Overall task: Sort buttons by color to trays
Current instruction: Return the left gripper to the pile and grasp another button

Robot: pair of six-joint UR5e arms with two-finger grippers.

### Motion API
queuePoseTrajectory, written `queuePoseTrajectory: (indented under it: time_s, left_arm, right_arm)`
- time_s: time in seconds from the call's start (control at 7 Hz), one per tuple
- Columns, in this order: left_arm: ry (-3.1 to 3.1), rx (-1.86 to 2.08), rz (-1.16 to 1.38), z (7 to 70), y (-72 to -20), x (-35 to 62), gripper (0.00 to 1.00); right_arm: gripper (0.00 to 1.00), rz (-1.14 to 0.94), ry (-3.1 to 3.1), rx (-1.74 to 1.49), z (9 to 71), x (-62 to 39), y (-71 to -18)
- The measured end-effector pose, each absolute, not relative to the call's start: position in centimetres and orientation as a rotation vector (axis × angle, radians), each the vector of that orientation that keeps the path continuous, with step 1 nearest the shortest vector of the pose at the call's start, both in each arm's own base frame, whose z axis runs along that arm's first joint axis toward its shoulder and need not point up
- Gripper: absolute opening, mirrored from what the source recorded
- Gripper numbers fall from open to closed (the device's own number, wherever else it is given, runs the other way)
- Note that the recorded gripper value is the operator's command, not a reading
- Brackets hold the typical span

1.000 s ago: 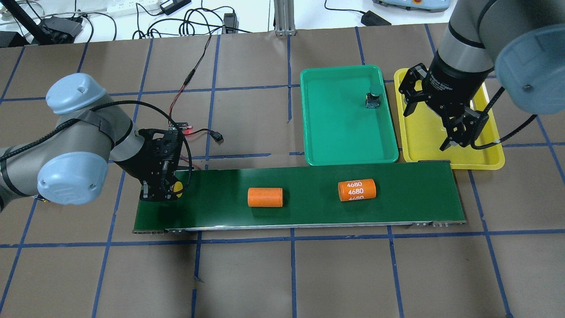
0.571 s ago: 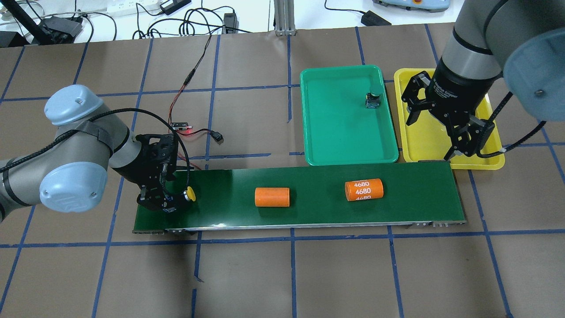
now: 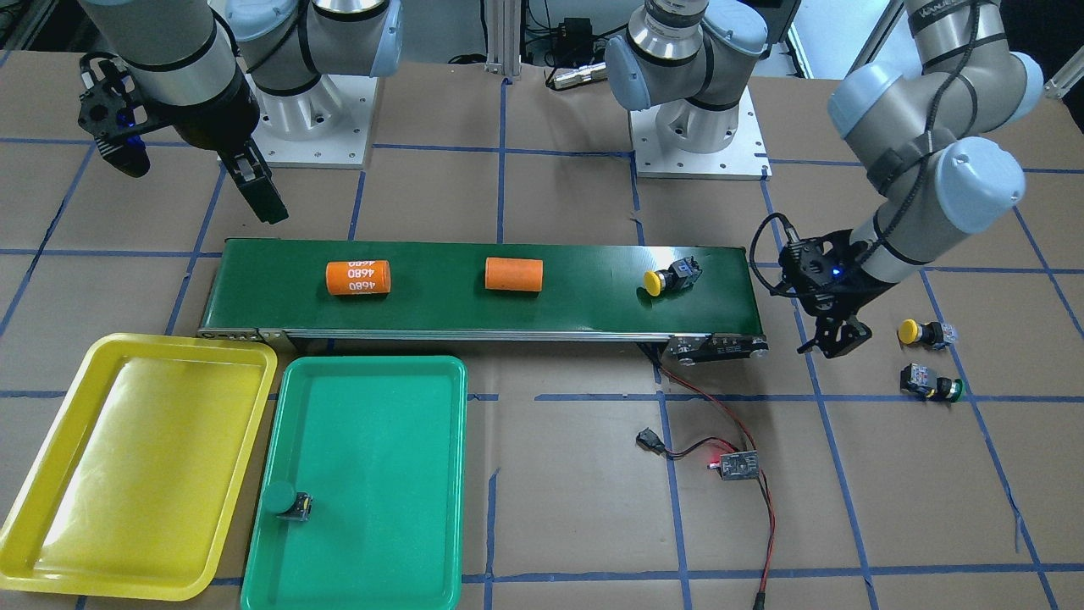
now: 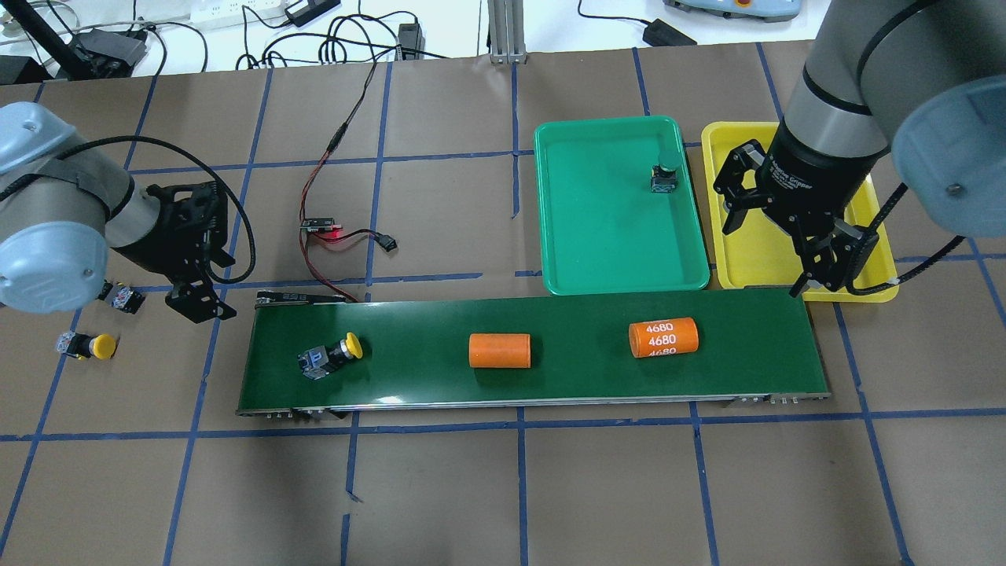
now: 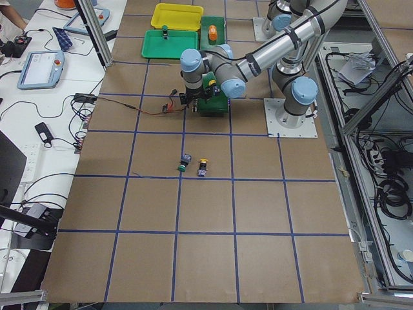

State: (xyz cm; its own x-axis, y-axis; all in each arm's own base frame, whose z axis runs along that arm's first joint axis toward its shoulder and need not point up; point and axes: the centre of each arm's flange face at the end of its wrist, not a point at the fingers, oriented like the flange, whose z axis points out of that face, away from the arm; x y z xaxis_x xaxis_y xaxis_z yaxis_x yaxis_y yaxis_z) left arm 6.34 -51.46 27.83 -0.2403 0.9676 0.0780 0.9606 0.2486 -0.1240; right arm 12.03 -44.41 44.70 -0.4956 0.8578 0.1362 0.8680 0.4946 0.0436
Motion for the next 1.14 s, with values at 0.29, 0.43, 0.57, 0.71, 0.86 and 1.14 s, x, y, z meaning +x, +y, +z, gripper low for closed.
queuePoseTrajectory:
  time_s: [0.29, 0.43, 0.57, 0.71, 0.86, 1.14]
  left_arm:
    - [-2.245, -2.038, 0.106, 26.1, -55.2, 11.7, 0.92]
    - [-2.190, -2.145, 0.099, 24.5, -56.2, 14.1, 0.92]
    - [-2.151, -2.220, 0.063, 22.9, -56.5, 16.8, 0.91]
    - [-2.137, -2.234, 0.039, 21.6, -56.1, 19.6, 0.91]
    - [-2.136, -2.216, 0.028, 20.7, -55.1, 21.9, 0.91]
    - [-2.148, -2.186, 0.021, 20.0, -54.2, 24.0, 0.91]
  right_arm:
    - [1.00, -0.158, -2.634, -1.524, 44.7, 12.0, -44.4]
    - [1.00, -0.159, -2.630, -1.533, 44.8, 11.9, -44.4]
    - [1.00, -0.164, -2.623, -1.546, 44.7, 11.9, -44.4]
    - [1.00, -0.160, -2.619, -1.551, 44.7, 11.9, -44.3]
    - [1.00, -0.158, -2.620, -1.554, 44.7, 11.9, -44.4]
    - [1.00, -0.166, -2.624, -1.556, 44.7, 12.0, -44.3]
